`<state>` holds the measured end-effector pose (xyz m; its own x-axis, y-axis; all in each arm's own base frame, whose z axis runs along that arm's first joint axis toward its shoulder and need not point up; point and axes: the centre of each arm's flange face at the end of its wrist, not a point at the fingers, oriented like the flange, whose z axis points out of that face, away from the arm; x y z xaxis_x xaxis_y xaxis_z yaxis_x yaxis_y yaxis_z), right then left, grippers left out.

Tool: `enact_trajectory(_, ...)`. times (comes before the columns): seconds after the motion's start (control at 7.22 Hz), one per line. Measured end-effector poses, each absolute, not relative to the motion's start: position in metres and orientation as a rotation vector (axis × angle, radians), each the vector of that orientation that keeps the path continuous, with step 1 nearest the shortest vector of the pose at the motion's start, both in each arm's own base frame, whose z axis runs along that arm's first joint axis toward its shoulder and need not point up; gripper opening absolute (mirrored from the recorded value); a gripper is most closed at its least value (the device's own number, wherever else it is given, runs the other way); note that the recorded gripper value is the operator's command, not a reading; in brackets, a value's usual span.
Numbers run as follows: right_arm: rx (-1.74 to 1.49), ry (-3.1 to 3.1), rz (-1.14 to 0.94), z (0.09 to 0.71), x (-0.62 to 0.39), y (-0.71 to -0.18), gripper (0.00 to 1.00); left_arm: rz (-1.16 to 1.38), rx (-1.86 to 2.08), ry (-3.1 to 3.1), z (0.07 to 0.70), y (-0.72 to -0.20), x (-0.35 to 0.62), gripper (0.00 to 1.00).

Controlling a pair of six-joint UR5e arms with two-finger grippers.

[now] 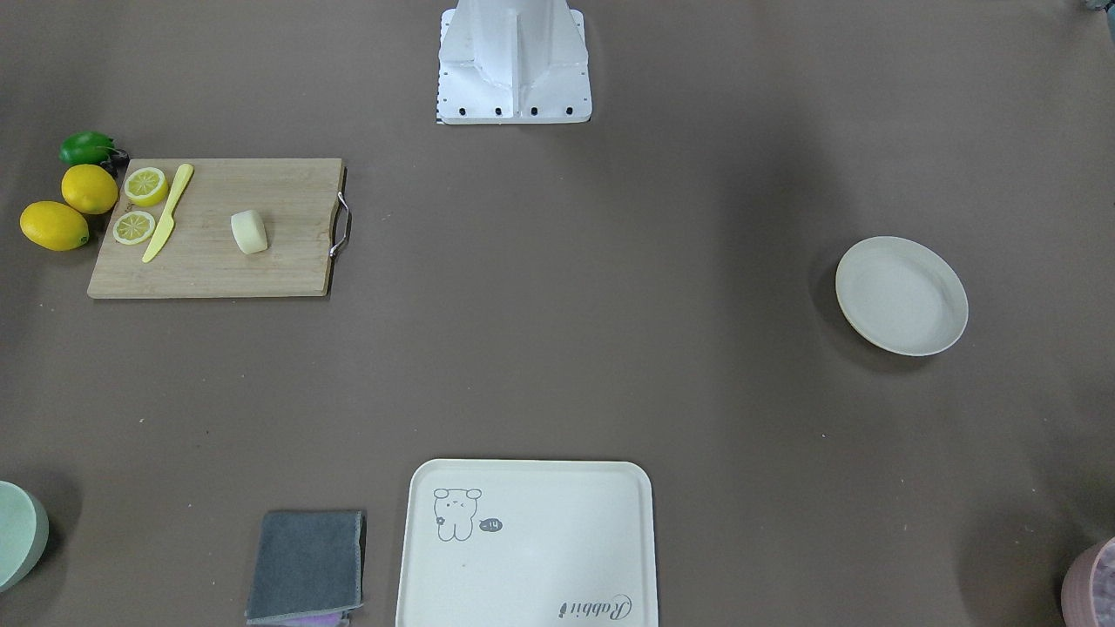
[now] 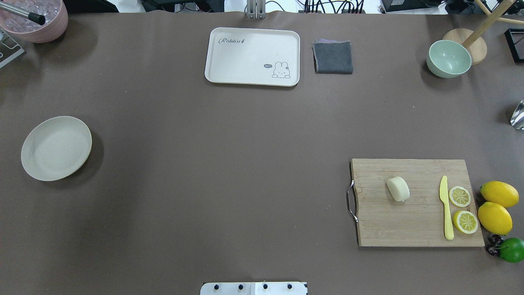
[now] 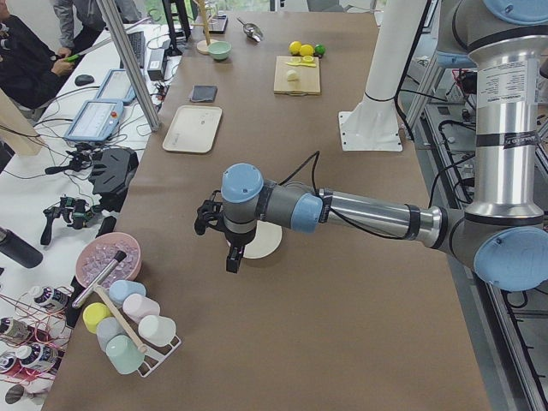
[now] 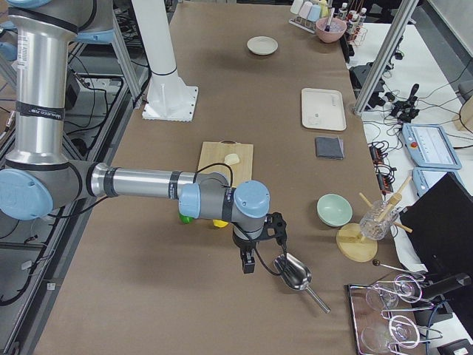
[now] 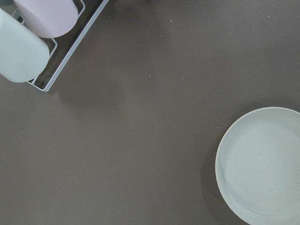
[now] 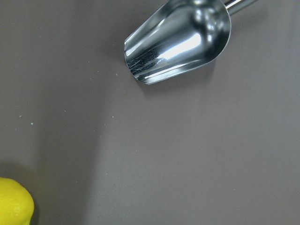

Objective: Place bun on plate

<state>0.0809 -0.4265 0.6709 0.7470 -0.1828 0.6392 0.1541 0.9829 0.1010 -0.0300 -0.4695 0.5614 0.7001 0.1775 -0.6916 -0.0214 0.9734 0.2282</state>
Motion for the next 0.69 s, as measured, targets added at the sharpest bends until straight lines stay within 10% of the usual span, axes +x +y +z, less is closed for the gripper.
enact_trajectory(0.69, 0.028, -0.705, -0.179, 0.678, 0.081, -0.425, 1.0, 0.113, 0.194, 0.787, 0.57, -0.462, -0.027, 0.98)
